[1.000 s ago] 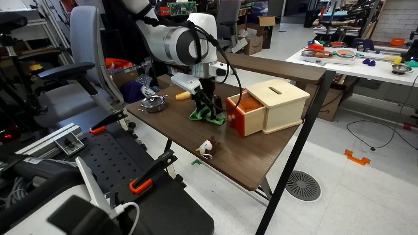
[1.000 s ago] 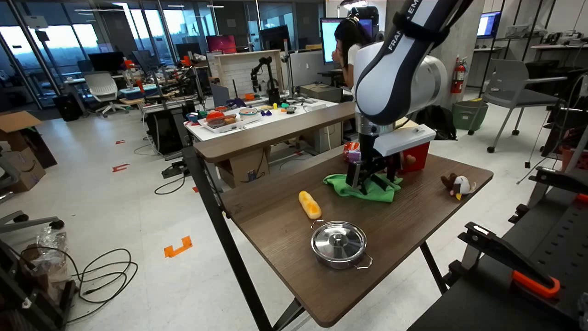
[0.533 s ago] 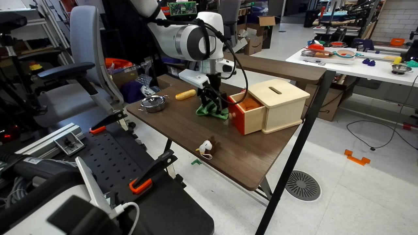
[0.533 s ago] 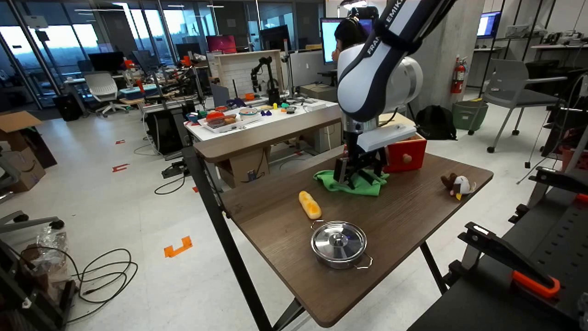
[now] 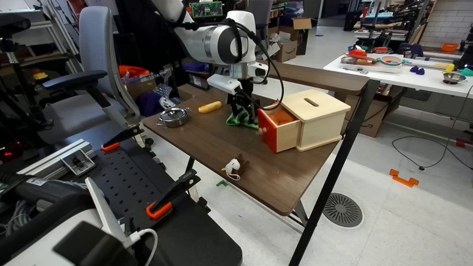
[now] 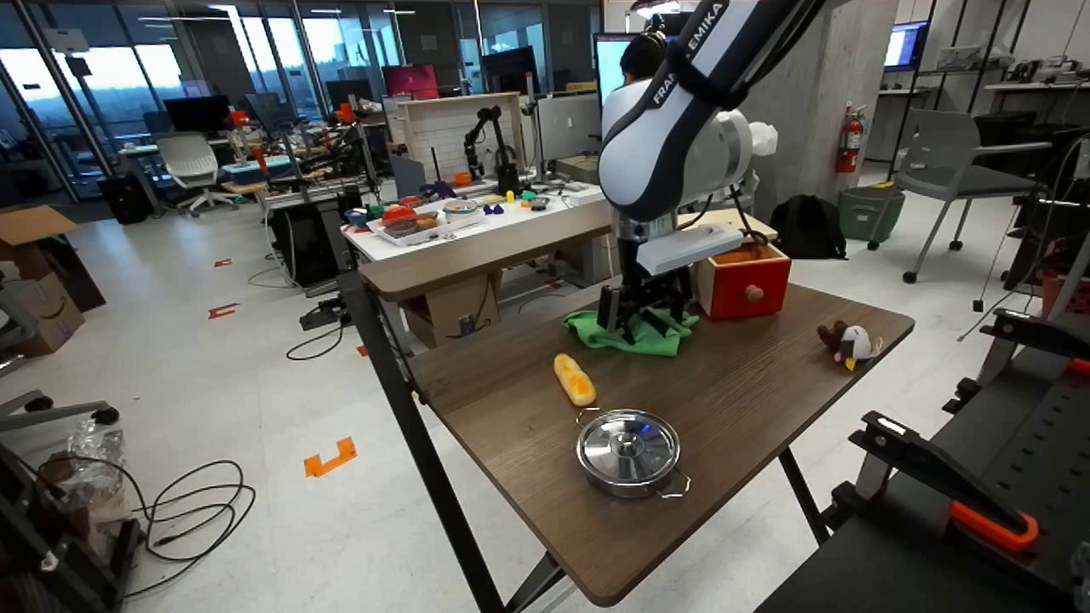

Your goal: Slide the green cloth backward

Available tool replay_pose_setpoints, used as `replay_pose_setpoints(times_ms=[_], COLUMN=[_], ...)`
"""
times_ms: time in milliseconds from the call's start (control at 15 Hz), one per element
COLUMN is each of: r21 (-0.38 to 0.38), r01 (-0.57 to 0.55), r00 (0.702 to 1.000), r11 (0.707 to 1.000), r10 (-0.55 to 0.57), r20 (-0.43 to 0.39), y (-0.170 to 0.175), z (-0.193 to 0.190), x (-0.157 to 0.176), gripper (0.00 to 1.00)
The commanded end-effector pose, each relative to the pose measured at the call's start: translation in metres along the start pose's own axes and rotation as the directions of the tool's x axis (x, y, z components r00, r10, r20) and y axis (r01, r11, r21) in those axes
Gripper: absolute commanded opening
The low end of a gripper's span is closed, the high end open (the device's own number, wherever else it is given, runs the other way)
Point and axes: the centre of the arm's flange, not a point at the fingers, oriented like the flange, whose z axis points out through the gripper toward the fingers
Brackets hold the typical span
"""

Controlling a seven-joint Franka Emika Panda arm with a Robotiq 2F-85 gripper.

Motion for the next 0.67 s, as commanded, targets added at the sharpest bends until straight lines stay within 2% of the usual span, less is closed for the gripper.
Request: replay_pose_setpoints(times_ms=[0, 267, 600], r21=[-0.025, -0.022, -0.013], r01=[0.007, 0.009, 0.035], r00=[1.0, 1.0, 0.999], r11=[1.0, 1.0, 0.999], r10=[-0.007, -0.009, -0.035], r20=[0.004, 0.0, 0.007], y=[-0.009, -0.016, -0.024], z=[0.01, 0.005, -0.024], x=[0.027, 0.035, -0.004], gripper=[1.0, 1.0, 1.0])
